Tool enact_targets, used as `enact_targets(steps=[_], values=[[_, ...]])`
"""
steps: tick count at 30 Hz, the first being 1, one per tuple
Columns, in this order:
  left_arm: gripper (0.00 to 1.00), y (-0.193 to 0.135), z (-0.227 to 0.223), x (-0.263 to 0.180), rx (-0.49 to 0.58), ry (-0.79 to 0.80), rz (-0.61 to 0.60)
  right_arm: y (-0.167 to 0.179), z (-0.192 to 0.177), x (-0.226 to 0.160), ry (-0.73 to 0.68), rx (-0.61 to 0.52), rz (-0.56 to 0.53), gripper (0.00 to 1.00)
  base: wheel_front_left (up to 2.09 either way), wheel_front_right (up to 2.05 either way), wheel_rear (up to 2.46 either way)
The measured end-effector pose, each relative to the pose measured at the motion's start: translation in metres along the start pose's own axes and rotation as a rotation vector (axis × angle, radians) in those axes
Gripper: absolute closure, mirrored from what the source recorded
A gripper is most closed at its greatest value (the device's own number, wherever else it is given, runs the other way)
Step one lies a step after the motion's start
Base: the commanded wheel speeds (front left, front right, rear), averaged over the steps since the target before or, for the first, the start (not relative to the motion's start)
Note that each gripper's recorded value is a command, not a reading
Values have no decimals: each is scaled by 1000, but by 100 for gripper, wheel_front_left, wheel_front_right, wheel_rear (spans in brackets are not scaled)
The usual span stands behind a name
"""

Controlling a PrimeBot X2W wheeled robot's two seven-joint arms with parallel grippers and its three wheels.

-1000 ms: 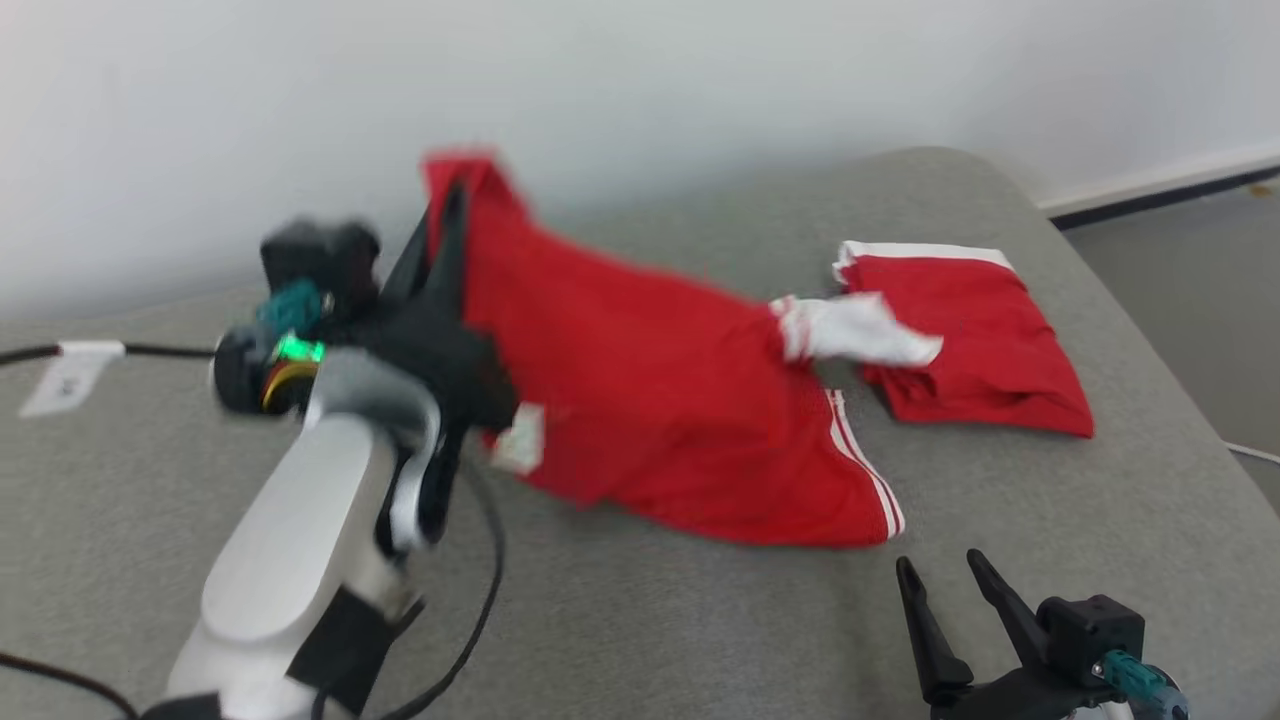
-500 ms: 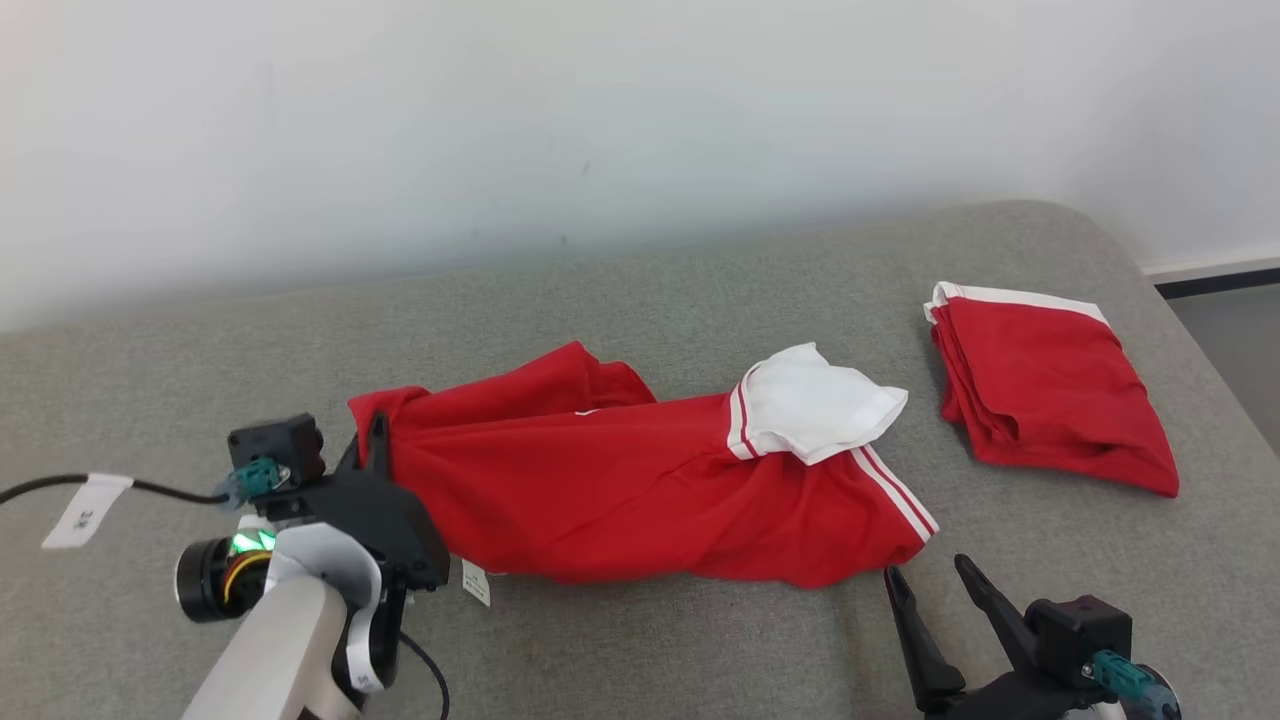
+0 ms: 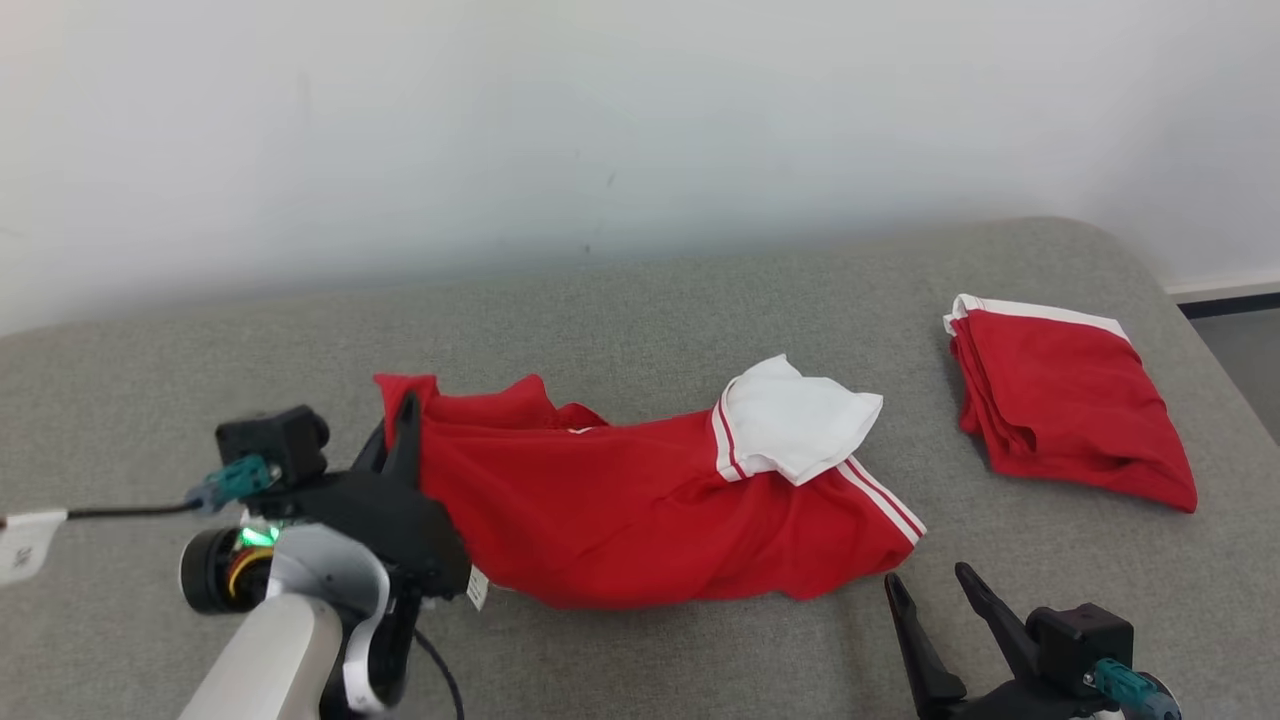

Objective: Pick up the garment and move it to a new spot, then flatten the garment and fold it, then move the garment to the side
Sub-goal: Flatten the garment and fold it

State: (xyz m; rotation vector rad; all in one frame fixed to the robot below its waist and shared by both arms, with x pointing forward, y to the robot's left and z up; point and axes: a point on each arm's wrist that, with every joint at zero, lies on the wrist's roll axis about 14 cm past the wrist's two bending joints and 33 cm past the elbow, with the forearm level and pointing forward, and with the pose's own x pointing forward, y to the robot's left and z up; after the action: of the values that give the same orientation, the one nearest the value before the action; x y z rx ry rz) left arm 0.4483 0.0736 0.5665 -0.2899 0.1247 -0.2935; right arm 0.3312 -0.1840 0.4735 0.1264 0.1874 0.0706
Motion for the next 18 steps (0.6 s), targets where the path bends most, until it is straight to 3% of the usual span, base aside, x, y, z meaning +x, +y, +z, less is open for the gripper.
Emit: enact_targets(steps=[2,3,4,11,18], values=[[100,-7,2,7,9,14,-9,0,-1,1,3,3,0,0,0,0,0],[13,-11,6,14,25,7,-17,0,-1,2,6,4,-1,0,0,0,0],[0,-14,10,22,32,0,-20,1,-2,3,7,6,-1,0,0,0,0],[0,0,-15,65,64,45,50,-9,-1,5,2,18,-36,0,0,0,0],[0,14,-43,70,46,98,52,-27,-7,-2,16,24,-93,0,0,0,0]])
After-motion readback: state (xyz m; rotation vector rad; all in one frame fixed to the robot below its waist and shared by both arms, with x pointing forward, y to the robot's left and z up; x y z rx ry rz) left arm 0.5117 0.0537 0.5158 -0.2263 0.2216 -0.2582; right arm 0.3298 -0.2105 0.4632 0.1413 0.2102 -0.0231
